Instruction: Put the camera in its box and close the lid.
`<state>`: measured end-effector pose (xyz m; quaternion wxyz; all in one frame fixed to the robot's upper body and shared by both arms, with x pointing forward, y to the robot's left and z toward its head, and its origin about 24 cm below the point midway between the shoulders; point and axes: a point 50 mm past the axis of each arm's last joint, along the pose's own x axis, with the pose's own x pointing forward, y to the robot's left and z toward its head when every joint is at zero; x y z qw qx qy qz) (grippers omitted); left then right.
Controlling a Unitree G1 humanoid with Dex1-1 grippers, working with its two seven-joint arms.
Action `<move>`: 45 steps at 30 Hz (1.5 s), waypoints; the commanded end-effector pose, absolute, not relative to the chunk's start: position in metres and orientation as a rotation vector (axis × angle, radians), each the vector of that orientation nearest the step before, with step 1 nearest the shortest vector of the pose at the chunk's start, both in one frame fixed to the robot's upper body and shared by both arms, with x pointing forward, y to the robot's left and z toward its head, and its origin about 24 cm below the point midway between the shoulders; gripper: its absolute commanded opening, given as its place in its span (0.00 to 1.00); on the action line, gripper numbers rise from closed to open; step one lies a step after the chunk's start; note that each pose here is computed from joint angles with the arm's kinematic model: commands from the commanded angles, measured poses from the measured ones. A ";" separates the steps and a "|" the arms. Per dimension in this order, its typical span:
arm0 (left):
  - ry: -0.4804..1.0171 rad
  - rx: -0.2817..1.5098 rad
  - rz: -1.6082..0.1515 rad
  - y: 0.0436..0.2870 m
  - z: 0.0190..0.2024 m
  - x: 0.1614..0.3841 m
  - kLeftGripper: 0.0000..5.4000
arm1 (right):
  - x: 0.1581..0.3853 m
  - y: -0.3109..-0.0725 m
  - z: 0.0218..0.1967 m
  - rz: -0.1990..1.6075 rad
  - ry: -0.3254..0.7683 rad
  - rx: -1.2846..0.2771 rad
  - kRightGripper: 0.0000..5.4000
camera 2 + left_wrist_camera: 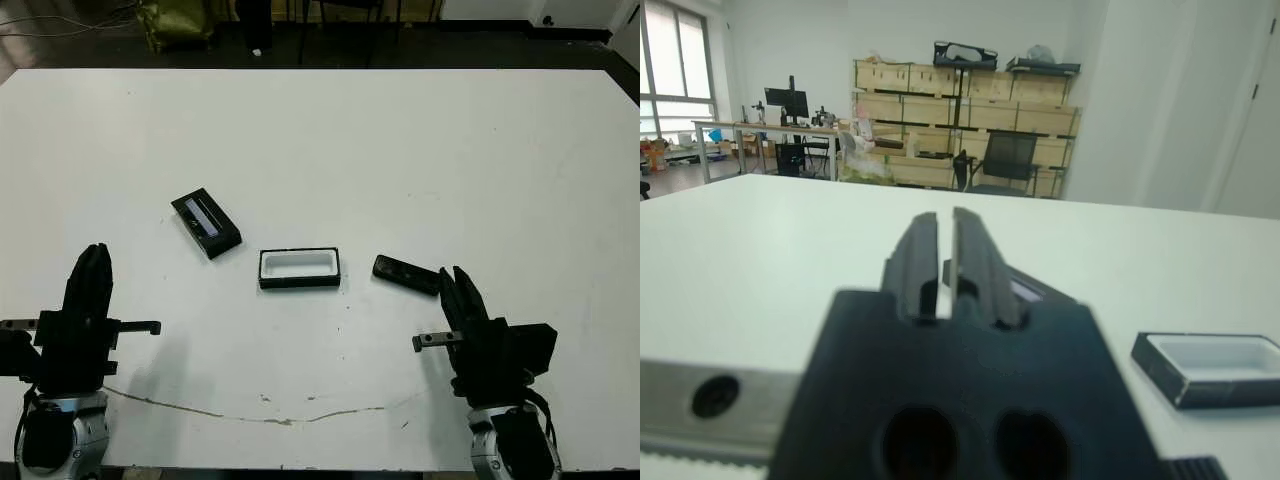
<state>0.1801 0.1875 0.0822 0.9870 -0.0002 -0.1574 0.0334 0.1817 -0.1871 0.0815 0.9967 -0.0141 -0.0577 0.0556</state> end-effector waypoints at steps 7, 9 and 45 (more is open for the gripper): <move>-0.274 0.000 0.076 0.186 0.078 0.181 0.00 | 0.186 -0.194 0.075 0.096 -0.074 -0.043 0.00; -0.280 0.004 0.072 0.186 0.077 0.183 0.00 | 0.187 -0.195 0.076 0.106 -0.072 -0.036 0.00; -0.276 -0.003 0.080 0.192 0.077 0.179 0.00 | 0.266 -0.240 0.113 0.689 0.096 -0.503 0.88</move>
